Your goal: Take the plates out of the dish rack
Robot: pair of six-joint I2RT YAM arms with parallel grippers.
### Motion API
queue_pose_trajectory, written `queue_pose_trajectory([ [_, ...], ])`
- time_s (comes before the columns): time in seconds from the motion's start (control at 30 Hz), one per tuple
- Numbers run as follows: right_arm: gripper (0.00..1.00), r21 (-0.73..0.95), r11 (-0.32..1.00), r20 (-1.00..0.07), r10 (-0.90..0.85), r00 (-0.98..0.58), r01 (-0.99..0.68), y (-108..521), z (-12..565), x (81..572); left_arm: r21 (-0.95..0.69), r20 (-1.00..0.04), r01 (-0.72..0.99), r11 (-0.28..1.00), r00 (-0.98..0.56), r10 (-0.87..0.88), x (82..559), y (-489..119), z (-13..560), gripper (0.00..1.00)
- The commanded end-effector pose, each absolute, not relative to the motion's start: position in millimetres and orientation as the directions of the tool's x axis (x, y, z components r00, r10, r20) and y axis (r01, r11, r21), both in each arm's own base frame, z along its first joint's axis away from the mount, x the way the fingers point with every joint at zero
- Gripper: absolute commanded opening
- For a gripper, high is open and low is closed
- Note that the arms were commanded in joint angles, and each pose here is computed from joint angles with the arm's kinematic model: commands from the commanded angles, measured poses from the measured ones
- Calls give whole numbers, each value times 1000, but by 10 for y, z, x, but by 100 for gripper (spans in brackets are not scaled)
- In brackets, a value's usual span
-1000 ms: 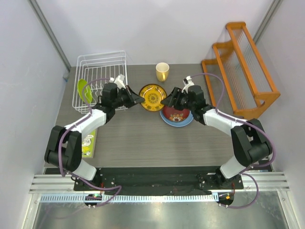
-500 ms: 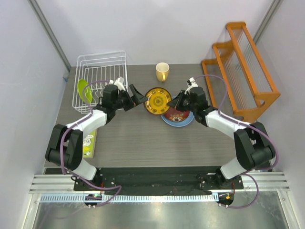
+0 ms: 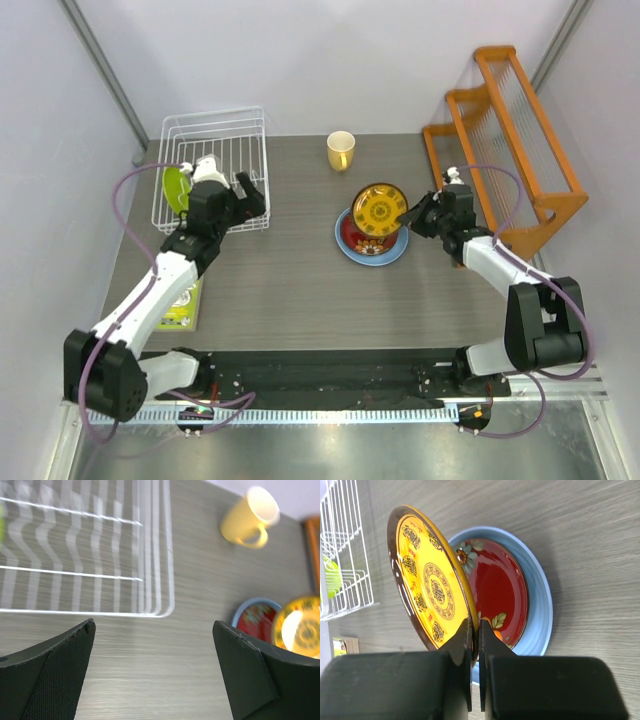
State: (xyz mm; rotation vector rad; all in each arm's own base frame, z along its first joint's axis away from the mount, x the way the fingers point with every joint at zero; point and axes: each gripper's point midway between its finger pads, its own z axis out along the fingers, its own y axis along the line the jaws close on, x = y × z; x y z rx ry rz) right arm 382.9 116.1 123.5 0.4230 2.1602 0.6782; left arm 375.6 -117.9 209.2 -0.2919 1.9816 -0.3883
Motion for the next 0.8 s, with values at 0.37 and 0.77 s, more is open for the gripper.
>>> queue_pose_trajectory([
  [0.37, 2, 648, 761, -513, 465, -722, 30, 1395, 931, 3876, -167, -958, -394, 904, -153, -243, 3380, -95, 2568, 99],
  [0.77, 38, 678, 735, -476, 449, -756, 10, 1504, 763, 3906, -138, -961, -419, 897, -162, -224, 3395, -54, 2532, 99],
])
